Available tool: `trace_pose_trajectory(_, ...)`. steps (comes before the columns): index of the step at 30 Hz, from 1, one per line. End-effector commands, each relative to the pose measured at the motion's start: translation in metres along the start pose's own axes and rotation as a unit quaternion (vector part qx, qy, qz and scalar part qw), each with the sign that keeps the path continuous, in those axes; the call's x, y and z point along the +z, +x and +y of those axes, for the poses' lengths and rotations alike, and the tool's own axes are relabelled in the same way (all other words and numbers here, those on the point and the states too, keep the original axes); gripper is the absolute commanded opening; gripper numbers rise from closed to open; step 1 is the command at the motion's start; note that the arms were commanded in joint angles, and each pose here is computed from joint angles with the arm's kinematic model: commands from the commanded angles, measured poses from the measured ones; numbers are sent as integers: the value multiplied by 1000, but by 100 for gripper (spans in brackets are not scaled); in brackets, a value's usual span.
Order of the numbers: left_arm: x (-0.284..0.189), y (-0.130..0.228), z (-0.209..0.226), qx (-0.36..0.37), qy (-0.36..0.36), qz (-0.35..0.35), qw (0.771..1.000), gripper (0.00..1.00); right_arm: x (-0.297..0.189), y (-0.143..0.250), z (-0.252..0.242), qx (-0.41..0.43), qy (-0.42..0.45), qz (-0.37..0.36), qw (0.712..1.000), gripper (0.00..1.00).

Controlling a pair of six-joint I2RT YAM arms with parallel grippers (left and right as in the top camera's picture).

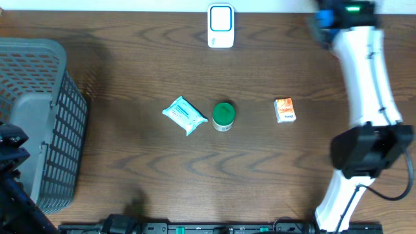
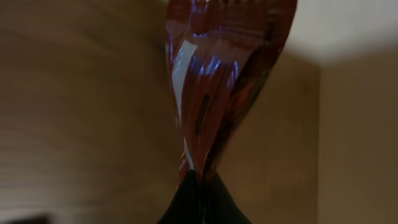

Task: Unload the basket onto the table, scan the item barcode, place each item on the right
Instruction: 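Carry the snack bar to the right table edge and release it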

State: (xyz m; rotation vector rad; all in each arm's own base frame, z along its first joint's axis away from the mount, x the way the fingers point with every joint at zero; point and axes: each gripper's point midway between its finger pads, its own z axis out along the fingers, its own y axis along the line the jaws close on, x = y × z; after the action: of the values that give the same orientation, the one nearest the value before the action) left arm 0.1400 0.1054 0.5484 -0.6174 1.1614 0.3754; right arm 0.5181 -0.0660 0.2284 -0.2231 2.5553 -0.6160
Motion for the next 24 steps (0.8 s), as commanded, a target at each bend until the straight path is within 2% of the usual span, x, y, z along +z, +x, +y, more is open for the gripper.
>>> trace_pose_trajectory(1,-8,-8,10,-35,-3,-12,999,83,59,73,-42,130,23,106,986,1)
trace_pose_trajectory(9,-11,-11,14,-40,-3,-17,999,83,136,233,-107,256,65,232,936,1)
trace_pose_trajectory(10,-11,-11,14,-40,-3,-16,999,83,146,265,-115,278,72,248,925,1)
trace_pose_trajectory(15,-11,-11,14,-39,-3,-16,999,83,151,310,-141,346,96,263,896,1)
trace_pose_trajectory(16,-11,-11,14,-39,-3,-16,999,83,149,312,-145,359,93,261,891,6)
trace_pose_trajectory(18,-11,-11,14,-39,-3,-16,999,83,144,303,-148,387,63,242,887,34)
trace_pose_trajectory(20,-11,-11,14,-39,-3,-16,999,83,135,268,-141,414,-17,192,890,68)
trace_pose_trajectory(21,-11,-11,14,-39,-3,-16,999,83,127,246,-138,422,-58,164,890,91)
trace_pose_trajectory(22,-11,-11,14,-39,-3,-16,999,83,117,229,-135,427,-90,142,889,99)
trace_pose_trajectory(24,-11,-11,14,-39,-3,-16,999,83,90,195,-129,427,-146,106,886,99)
